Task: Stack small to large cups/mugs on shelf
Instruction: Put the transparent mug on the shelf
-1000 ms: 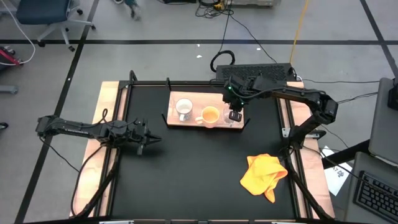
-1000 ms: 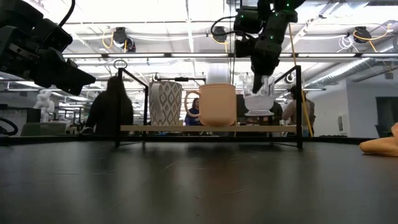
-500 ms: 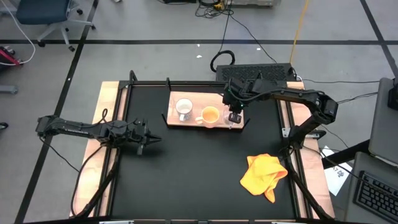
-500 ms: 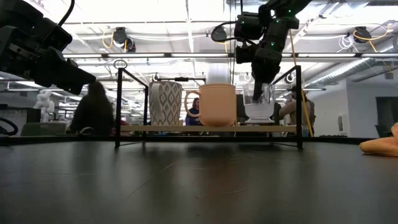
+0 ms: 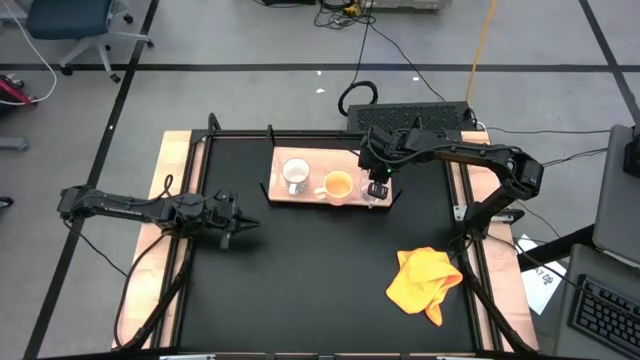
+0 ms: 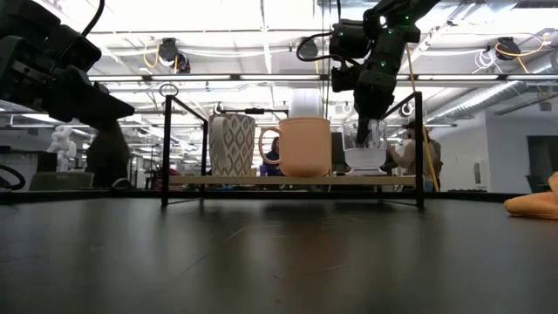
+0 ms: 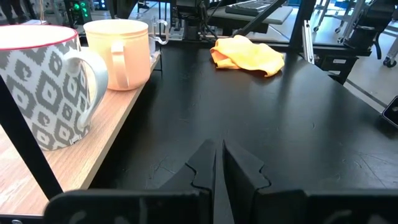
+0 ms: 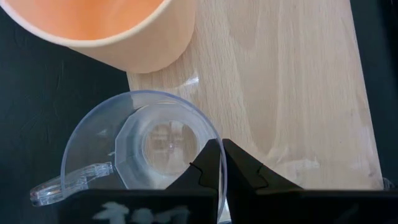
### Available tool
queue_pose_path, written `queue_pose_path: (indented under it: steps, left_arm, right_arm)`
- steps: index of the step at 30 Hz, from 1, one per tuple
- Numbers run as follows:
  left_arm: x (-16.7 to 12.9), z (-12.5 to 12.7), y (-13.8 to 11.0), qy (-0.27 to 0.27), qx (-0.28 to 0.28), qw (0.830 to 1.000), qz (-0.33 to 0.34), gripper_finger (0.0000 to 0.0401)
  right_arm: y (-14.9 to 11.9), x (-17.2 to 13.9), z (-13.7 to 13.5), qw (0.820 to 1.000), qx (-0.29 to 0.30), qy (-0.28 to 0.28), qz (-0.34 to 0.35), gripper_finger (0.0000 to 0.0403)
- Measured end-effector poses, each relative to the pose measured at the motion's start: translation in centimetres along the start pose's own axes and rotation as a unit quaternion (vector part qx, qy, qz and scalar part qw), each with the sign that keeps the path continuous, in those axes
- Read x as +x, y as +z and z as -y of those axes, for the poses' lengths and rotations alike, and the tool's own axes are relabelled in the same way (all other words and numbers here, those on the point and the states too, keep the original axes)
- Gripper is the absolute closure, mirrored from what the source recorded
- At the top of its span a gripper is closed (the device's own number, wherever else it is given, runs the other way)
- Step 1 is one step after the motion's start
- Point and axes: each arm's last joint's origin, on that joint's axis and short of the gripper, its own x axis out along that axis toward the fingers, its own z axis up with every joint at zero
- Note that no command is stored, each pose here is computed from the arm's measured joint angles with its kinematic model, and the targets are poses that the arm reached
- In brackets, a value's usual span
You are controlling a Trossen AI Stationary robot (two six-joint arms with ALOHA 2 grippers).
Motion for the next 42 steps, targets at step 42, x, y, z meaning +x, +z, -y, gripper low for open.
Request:
queue_pose_path:
  steps: [42]
  left_arm:
    - [0.0, 0.0, 0.0, 0.0, 0.0, 1.0, 0.0, 0.0368]
  right_arm:
    - [-1.0, 1.1, 1.1, 1.0, 0.025, -0.006, -0.001, 0.0399]
